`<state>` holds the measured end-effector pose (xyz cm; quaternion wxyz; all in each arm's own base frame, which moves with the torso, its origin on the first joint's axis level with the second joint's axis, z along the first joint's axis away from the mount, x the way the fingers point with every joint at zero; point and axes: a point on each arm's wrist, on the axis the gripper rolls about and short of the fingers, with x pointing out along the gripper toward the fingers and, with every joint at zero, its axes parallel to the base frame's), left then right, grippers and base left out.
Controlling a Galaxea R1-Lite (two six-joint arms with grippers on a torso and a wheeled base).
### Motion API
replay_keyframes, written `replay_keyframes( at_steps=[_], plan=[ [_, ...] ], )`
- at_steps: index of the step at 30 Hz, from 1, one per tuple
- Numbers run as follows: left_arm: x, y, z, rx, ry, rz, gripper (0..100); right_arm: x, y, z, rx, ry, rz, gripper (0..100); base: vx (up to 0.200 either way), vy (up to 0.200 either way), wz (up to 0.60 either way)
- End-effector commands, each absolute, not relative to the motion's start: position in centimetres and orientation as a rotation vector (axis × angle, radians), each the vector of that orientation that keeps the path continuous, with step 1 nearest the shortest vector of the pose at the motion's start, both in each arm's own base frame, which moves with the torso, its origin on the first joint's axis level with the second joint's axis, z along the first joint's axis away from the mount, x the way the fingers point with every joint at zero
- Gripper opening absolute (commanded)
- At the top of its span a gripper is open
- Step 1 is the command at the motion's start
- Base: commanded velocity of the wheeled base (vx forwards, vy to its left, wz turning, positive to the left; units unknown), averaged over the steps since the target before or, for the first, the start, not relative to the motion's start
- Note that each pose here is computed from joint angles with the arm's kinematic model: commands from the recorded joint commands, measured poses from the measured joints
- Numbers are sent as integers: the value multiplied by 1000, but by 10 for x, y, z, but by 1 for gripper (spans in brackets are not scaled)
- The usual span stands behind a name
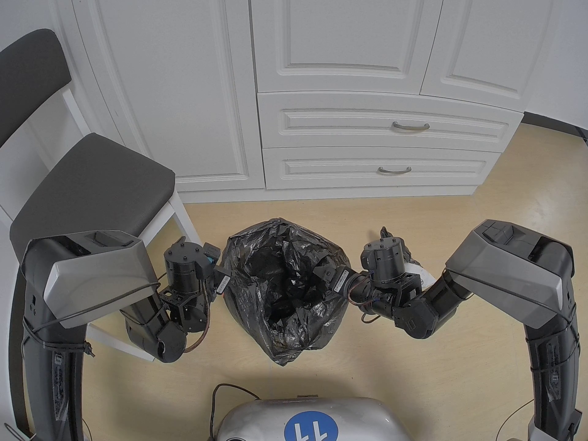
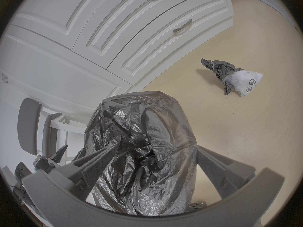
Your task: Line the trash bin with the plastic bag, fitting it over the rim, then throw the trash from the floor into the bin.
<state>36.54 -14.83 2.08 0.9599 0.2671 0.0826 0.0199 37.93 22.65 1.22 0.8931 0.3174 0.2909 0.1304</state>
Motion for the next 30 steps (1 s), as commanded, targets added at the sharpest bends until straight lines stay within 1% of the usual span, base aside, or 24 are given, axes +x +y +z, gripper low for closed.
replay_keyframes(
  at_steps=[1, 16, 20, 26, 30],
  plan=[
    [365, -148, 20, 544, 170, 42, 100, 379, 227, 12, 658, 603, 272, 100, 0, 0, 0],
    [365, -148, 21, 545, 167, 44, 100, 379, 227, 13, 658, 602, 272, 100, 0, 0, 0],
    [366, -149, 20, 544, 169, 44, 100, 380, 226, 11, 636, 598, 274, 100, 0, 0, 0],
    [373, -152, 17, 528, 155, 48, 100, 389, 216, 11, 632, 578, 249, 100, 0, 0, 0],
    [376, -153, 17, 521, 147, 48, 100, 400, 207, 4, 605, 565, 223, 100, 0, 0, 0]
  ],
)
